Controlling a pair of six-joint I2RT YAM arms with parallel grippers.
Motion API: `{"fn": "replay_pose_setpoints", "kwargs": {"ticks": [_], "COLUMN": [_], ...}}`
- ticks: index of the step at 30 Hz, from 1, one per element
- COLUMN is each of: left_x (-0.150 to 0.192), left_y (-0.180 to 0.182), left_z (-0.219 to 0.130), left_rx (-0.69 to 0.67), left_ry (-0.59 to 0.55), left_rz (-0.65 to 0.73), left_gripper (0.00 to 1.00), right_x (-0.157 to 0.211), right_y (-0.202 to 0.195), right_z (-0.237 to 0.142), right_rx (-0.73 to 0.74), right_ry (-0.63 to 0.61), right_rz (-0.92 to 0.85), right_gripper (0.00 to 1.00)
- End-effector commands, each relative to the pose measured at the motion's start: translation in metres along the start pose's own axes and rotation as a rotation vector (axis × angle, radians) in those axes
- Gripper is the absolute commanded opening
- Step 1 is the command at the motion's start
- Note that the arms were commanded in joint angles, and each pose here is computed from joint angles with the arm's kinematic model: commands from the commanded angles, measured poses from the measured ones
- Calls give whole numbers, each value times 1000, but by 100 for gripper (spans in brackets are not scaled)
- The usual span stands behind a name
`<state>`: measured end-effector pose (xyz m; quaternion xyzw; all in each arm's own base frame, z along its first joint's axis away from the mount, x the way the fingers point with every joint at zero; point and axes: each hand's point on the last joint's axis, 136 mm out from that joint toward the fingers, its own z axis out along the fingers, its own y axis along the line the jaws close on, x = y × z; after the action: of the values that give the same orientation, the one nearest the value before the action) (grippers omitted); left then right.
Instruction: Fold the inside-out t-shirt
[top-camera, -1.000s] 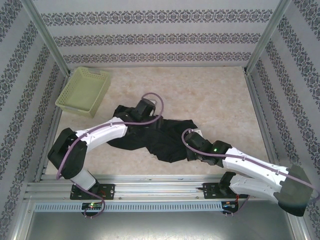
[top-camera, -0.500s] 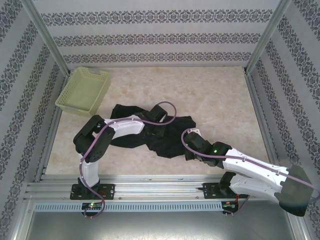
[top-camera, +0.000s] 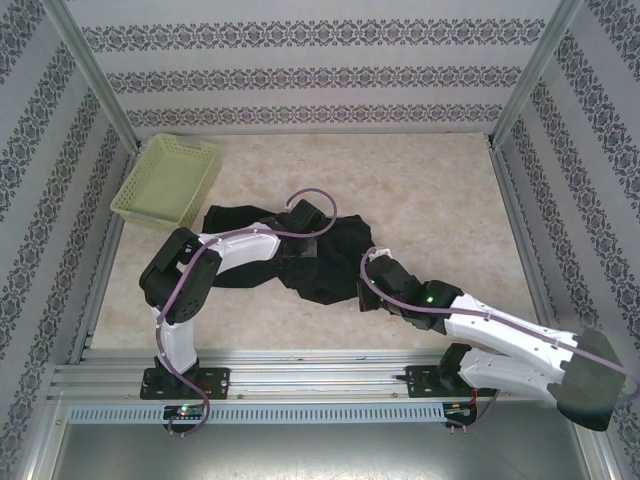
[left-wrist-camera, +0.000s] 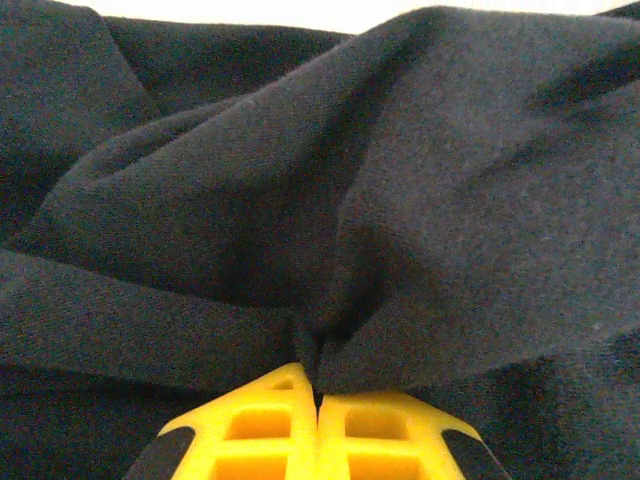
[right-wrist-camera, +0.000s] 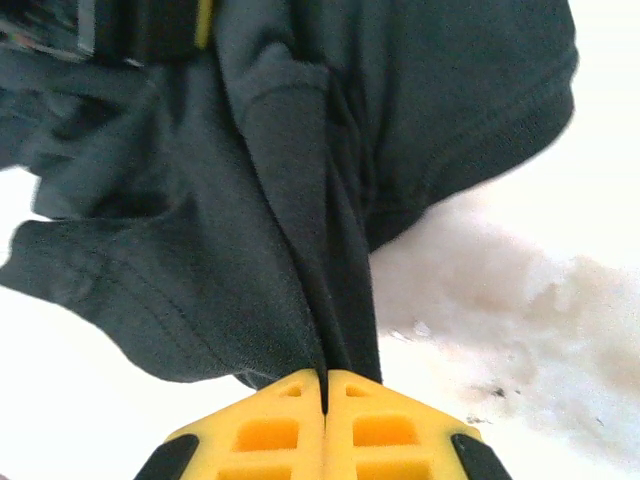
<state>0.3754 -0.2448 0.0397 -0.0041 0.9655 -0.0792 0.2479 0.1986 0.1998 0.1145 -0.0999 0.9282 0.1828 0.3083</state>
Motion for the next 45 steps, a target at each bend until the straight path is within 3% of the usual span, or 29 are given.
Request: {"fn": "replay_pose_setpoints", "kwargs": {"ticks": [1, 4, 6, 8, 11, 16, 19, 25, 29, 36, 45], "left_x": [-24, -24, -24, -23, -19, -17, -17, -13, -11, -10, -9], "left_y": [70, 62, 52, 40, 23, 14, 13, 13, 15, 14, 14], "left_z": [-6, -5, -6, -7, -6, -7, -7, -7, -7, -5, -6], "left_rx": [-295, -263, -224, -181, -123, -98, -92, -88, -85, -79, -80], "left_ry": [-127, -123, -124, -124, -102, -93, -91, -80, -83, -77, -73], "left_rz": [-23, -15, 2, 18, 25, 27, 24, 18, 11, 9, 13], "left_gripper": [0, 0, 0, 0, 0, 0, 0, 0, 0, 0, 0], "right_x": [13, 15, 25, 32, 34, 35, 30, 4, -8, -8, -12], "right_y": [6, -16, -51, -62, -58, -17, -2, 33, 54, 55, 28], "right_z": [-22, -21, -14, -6, 2, 11, 22, 50, 63, 89, 110], "right_rx": [-79, -8, 138, 178, 188, 108, 80, 10, -40, -16, 179], "right_ry": [43, 12, 60, 100, 135, 130, 125, 85, 73, 64, 61], "right_rz": [-32, 18, 103, 131, 108, -91, -111, -144, -170, -221, -249], "right_gripper": [0, 2, 23, 30, 41, 53, 52, 37, 35, 35, 32]}}
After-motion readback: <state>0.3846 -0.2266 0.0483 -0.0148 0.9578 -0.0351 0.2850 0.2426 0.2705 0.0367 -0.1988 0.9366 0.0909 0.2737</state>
